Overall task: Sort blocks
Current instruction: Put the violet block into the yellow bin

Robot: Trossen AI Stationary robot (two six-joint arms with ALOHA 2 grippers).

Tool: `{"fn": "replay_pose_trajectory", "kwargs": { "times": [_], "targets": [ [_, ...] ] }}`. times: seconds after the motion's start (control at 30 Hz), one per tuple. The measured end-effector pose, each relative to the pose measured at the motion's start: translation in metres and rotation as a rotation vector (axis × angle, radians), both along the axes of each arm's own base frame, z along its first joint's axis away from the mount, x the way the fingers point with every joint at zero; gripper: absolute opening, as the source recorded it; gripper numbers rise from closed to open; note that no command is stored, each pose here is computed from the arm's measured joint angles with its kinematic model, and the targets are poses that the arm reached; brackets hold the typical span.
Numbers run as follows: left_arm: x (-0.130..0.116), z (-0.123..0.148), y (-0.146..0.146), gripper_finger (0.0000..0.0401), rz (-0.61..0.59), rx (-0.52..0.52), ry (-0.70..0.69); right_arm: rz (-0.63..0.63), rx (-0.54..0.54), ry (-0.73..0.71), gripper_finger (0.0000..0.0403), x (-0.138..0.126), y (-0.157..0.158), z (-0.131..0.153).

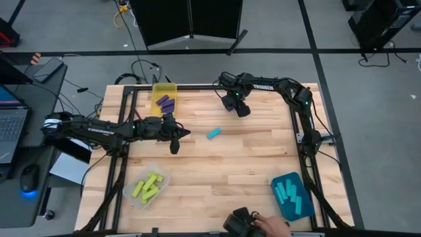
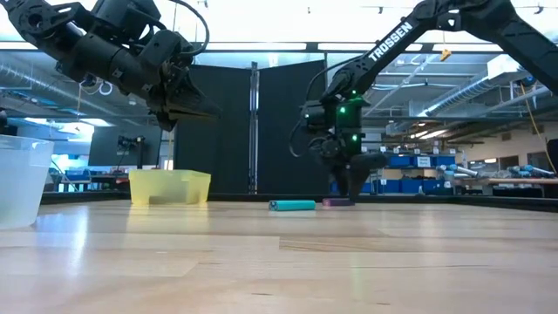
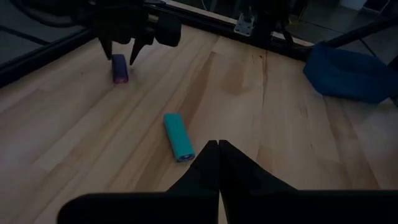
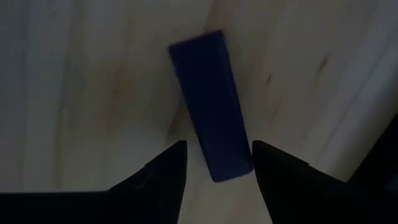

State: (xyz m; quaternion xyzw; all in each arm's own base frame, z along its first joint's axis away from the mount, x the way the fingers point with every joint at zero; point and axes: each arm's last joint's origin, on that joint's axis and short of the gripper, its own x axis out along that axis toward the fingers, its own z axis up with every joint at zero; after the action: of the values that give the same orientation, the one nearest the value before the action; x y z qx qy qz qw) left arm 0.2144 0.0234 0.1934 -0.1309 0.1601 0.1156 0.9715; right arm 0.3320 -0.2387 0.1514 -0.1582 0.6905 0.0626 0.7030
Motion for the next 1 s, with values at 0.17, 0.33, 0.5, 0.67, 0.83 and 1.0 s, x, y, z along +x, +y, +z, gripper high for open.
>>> {"fn": "replay_pose_trajectory", "kwargs": {
  "times": [0.17, 0.33, 0.5, 0.67, 0.83, 1.0],
  "targets": [
    [0.000, 0.000, 0.000, 0.0006, 0.002, -0.005, -0.001, -0.074, 0.025, 0.024, 0.0168, -0.006, -0.002, 0.000],
    [0.000, 0.000, 0.000, 0.0006, 0.008, -0.023, -0.004, -0.151, 0.042, 0.039, 0.0159, -0.011, -0.003, -0.003],
    [0.000, 0.000, 0.000, 0.0006, 0.009, -0.023, -0.004, -0.146, 0.040, 0.038, 0.0167, -0.016, 0.001, -0.014],
    [0.000, 0.000, 0.000, 0.0006, 0.009, -0.023, -0.003, -0.162, 0.037, 0.029, 0.0178, -0.017, 0.003, -0.018],
    [0.000, 0.000, 0.000, 0.0006, 0.009, -0.023, -0.003, -0.185, 0.023, 0.003, 0.0182, -0.017, 0.003, -0.009],
    [0.000, 0.000, 0.000, 0.0006, 0.009, -0.023, -0.003, -0.191, 0.022, -0.027, 0.0183, -0.016, 0.004, -0.004]
  ]
}}
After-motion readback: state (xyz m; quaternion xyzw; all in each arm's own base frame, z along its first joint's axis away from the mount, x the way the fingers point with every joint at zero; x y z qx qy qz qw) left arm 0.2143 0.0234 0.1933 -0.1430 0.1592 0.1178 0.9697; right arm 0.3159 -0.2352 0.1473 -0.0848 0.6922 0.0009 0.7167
